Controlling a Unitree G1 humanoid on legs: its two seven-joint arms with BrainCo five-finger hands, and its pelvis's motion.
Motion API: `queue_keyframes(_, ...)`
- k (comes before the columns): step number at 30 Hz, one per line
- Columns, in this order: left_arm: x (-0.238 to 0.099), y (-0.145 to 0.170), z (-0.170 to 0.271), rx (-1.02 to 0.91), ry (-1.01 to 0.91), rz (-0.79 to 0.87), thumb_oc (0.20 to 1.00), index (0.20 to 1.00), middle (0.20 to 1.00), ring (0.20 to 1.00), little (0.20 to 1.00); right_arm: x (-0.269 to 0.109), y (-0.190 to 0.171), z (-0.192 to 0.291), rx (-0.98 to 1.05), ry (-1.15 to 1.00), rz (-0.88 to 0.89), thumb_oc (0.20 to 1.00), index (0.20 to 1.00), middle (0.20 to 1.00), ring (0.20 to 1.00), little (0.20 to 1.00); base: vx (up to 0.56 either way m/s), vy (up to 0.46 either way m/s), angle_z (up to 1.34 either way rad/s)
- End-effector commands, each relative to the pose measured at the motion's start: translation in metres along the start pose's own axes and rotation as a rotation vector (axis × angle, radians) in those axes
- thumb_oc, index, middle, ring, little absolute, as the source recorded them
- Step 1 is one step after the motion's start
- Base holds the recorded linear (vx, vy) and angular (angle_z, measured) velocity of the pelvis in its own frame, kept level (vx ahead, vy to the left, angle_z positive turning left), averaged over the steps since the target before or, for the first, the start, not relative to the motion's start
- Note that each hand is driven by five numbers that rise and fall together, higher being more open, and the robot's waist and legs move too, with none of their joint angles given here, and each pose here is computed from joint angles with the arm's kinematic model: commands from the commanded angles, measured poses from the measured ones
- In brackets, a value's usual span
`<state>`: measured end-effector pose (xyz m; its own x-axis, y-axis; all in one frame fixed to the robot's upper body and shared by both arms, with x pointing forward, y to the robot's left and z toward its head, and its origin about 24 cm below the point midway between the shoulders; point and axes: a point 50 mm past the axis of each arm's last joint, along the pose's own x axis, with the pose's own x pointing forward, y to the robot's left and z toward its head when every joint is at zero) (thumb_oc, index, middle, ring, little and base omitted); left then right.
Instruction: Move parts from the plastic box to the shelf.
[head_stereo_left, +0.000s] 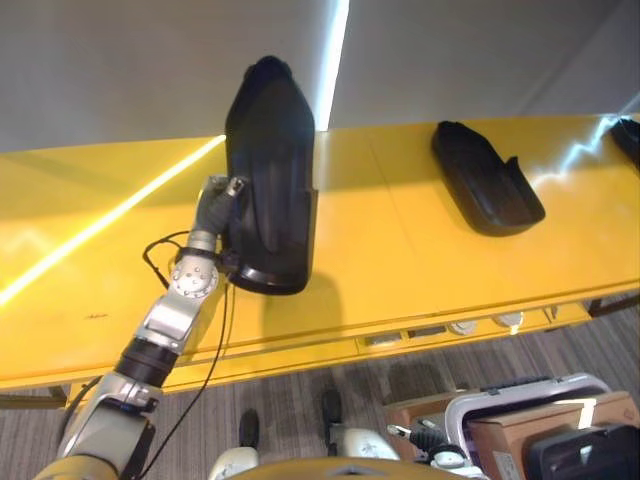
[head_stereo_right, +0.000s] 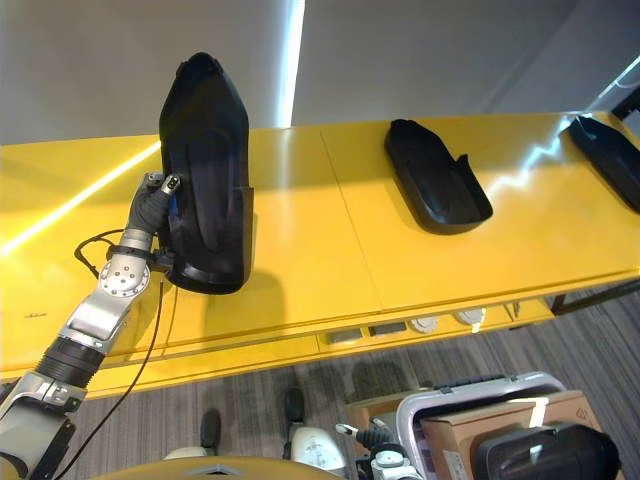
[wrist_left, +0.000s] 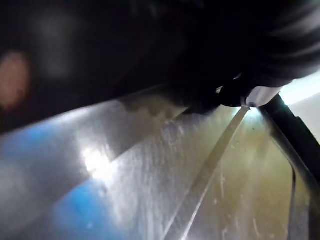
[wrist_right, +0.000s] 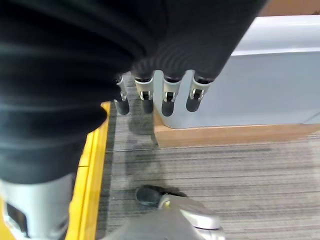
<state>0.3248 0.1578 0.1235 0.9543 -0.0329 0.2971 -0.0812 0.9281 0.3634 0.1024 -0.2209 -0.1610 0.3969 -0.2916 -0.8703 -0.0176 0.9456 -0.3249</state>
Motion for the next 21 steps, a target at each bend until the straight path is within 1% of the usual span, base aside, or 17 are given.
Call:
queue_keyframes(1, 0.031, 0.010, 0.041, -0.008, -0.147, 0.044, 0.200, 0.200, 0.200, 0.200, 0.200, 0.000, 0.006, 0.002, -0.045, 0.001, 0.028, 1.000, 1.000, 1.000, 1.000, 1.000, -0.04, -0.010, -0.06)
queue_keyframes(5, 0.032, 0.006, 0.038, 0.001, -0.123, 0.038, 0.200, 0.200, 0.200, 0.200, 0.200, 0.001, 0.007, 0.007, -0.051, -0.008, 0.034, 1.000, 1.000, 1.000, 1.000, 1.000, -0.04, -0.005, -0.02)
queue_keyframes(14, 0.015, 0.003, 0.016, -0.015, -0.042, 0.024, 0.200, 0.200, 0.200, 0.200, 0.200, 0.002, 0.007, 0.014, -0.055, -0.025, 0.038, 1.000, 1.000, 1.000, 1.000, 1.000, 0.00, -0.001, -0.01)
queue_keyframes(15, 0.014, 0.003, 0.016, -0.019, -0.038, 0.023, 0.228, 0.228, 0.228, 0.228, 0.228, 0.002, 0.007, 0.014, -0.054, -0.025, 0.039, 1.000, 1.000, 1.000, 1.000, 1.000, 0.00, 0.000, 0.00)
queue_keyframes(16, 0.013, 0.003, 0.014, -0.019, -0.032, 0.022, 0.580, 0.580, 0.580, 0.580, 0.580, 0.002, 0.007, 0.015, -0.055, -0.028, 0.038, 1.000, 1.000, 1.000, 1.000, 1.000, 0.00, -0.036, 0.01)
queue_keyframes(17, 0.012, 0.004, 0.012, -0.016, -0.025, 0.021, 1.000, 1.000, 1.000, 1.000, 1.000, 0.002, 0.007, 0.016, -0.056, -0.029, 0.038, 1.000, 1.000, 1.000, 1.000, 1.000, 0.00, -0.051, 0.01)
queue_keyframes(21, 0.010, 0.007, 0.007, 0.002, -0.004, 0.023, 1.000, 1.000, 1.000, 1.000, 1.000, 0.002, 0.008, 0.018, -0.071, -0.043, 0.046, 1.000, 1.000, 1.000, 1.000, 1.000, -0.03, -0.094, -0.03)
